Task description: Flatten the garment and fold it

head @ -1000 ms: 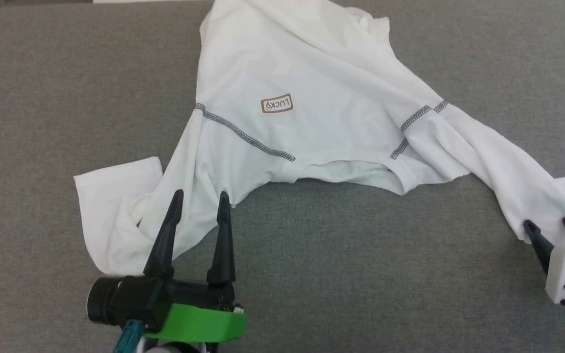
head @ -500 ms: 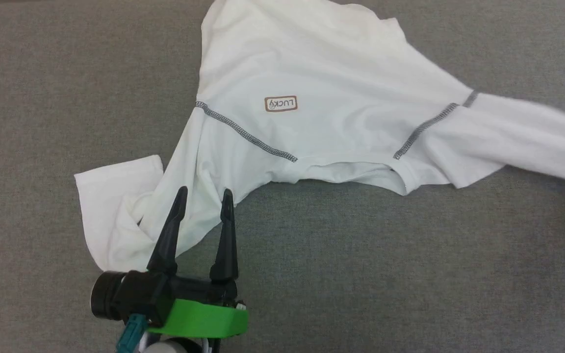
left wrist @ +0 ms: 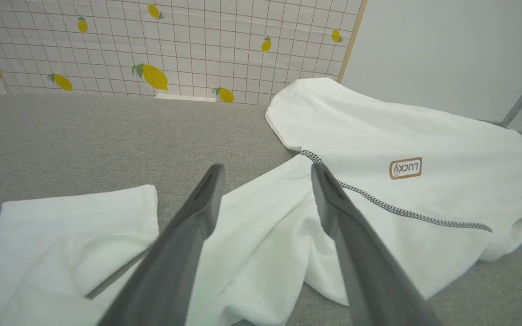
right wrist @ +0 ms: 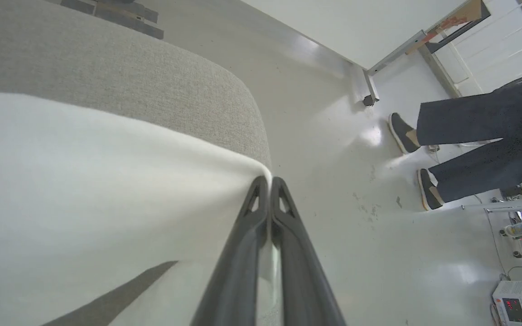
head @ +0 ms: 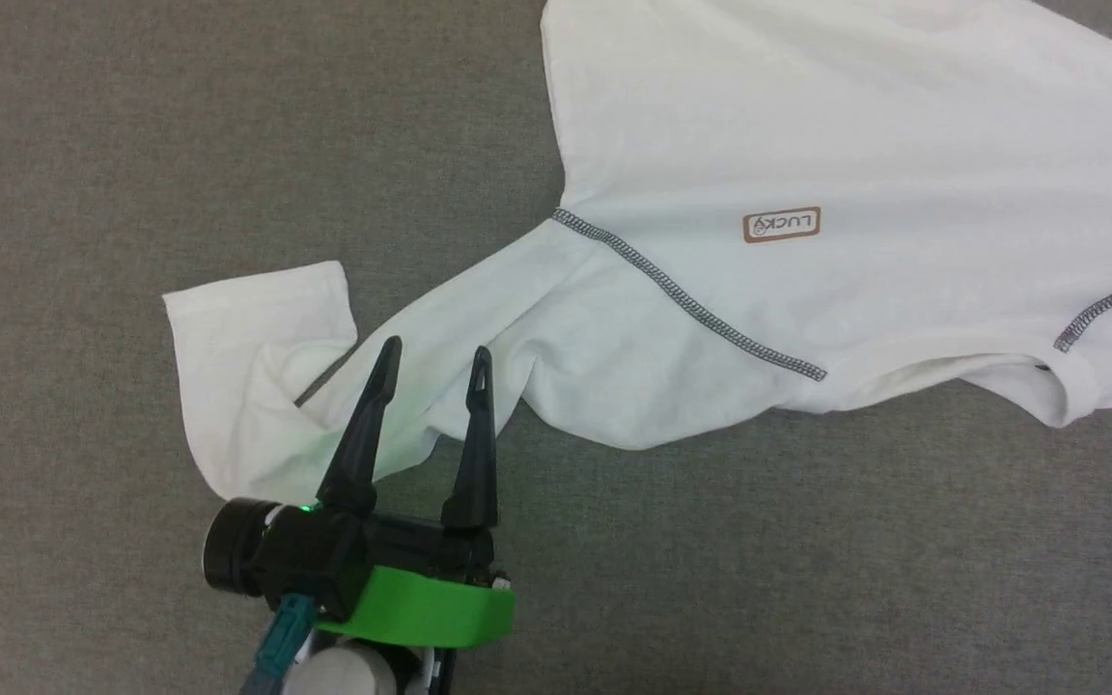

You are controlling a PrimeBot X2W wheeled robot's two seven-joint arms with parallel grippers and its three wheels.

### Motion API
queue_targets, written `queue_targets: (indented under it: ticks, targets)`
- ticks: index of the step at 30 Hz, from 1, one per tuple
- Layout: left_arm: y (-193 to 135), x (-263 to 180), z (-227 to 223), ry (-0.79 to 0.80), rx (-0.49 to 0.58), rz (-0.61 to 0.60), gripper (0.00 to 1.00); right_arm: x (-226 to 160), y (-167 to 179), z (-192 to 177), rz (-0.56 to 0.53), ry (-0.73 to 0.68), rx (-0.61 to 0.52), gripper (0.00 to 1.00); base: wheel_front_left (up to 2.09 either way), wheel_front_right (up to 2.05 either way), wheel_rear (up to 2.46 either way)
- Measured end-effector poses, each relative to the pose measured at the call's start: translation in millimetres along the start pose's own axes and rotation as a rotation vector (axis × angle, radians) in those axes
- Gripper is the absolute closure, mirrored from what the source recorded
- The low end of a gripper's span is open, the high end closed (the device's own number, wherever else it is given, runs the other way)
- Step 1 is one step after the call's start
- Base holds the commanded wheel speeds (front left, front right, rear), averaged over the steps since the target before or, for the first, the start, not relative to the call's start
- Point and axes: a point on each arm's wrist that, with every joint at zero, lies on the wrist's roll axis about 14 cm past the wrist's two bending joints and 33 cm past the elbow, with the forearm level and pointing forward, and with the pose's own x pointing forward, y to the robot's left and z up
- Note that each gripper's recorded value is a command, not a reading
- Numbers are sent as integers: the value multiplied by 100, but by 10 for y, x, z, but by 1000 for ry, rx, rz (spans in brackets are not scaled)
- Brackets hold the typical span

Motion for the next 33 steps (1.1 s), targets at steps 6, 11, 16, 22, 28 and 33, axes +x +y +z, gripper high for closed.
queue_targets:
  ticks: [6,11,16,22,28,33]
  targets:
    - [22,30,-93,25,9,3,0,253,560,-92,90,-6,36,0,0,0,0]
    - [27,4,-52,16,15,5,0,175,752,137,136,-133,114,0,0,0,0]
    - [41,-65,83,-16,19,13,0,-227,865,519,187,-344,226,0,0,0,0]
    - [89,-250,203,-36,18,33,0,-1003,1147,317,248,-413,349,0,0,0,0]
    - [183,-397,346,-67,69,36,0,-1684,1223,38,215,-415,488,0,0,0,0]
    - [130,-441,292,23,153,-47,0,-2047,1113,-14,193,-450,535,0,0,0,0]
